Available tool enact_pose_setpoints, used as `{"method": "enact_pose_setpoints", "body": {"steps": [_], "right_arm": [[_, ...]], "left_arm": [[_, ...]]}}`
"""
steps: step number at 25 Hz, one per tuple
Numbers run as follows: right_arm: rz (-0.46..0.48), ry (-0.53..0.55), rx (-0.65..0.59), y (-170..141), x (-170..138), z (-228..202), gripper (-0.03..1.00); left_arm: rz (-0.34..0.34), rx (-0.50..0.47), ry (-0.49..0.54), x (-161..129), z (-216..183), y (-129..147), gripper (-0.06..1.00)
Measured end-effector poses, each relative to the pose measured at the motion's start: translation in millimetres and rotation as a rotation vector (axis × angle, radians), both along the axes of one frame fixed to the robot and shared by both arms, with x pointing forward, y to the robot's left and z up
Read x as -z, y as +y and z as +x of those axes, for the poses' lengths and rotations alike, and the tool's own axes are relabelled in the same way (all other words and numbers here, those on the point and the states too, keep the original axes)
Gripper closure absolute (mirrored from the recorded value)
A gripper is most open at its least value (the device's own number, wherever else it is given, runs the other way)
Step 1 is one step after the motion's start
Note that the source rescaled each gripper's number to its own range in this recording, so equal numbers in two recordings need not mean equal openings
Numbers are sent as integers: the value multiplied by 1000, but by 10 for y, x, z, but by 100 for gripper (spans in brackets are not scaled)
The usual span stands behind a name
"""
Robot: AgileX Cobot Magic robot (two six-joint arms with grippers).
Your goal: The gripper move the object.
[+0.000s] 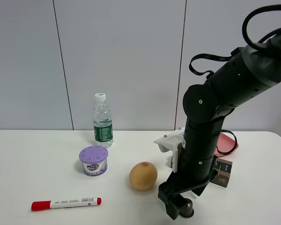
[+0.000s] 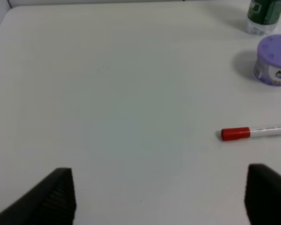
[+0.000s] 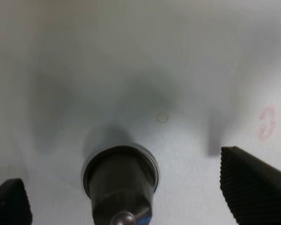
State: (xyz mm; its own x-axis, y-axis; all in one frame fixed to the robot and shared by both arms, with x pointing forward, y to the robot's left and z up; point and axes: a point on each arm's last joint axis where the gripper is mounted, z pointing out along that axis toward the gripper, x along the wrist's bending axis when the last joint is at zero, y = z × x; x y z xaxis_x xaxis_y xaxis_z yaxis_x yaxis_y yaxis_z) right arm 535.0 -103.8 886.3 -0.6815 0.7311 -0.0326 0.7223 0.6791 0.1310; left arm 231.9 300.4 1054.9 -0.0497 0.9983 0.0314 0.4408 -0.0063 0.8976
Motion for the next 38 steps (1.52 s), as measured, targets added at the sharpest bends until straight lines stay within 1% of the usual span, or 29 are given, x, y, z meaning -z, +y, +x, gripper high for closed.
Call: {"method": "enact_pose_setpoints", "body": {"steps": [2, 4, 8, 12, 15, 21, 22, 32, 34, 38], "right_arm": [[1, -2, 0, 1, 0, 2, 28], [2, -3, -1, 2, 0, 3, 31], [-3, -2, -6, 0, 21, 5, 38], [-20, 20, -14, -4, 117, 1, 47], [-24, 25, -15, -5, 138, 0, 59], [-25, 25, -16, -6, 142, 0, 95], [-26, 25, -17, -6, 142, 1, 97], [-27, 22, -19, -10, 113, -1, 97], [-17, 6, -19, -10, 33, -1, 97], [21, -55, -19, -12, -240, -3, 97]], "left_arm": [[0, 0, 0, 0, 0, 0, -6], [0, 0, 0, 0, 0, 0, -6], [0, 0, 0, 0, 0, 0, -6], [0, 0, 0, 0, 0, 0, -6], [0, 0, 0, 0, 0, 0, -6], [0, 0, 0, 0, 0, 0, -6], [0, 0, 0, 0, 0, 0, -6], [0, 0, 0, 0, 0, 0, -6], [0, 0, 0, 0, 0, 0, -6], [0, 0, 0, 0, 0, 0, -6]]}}
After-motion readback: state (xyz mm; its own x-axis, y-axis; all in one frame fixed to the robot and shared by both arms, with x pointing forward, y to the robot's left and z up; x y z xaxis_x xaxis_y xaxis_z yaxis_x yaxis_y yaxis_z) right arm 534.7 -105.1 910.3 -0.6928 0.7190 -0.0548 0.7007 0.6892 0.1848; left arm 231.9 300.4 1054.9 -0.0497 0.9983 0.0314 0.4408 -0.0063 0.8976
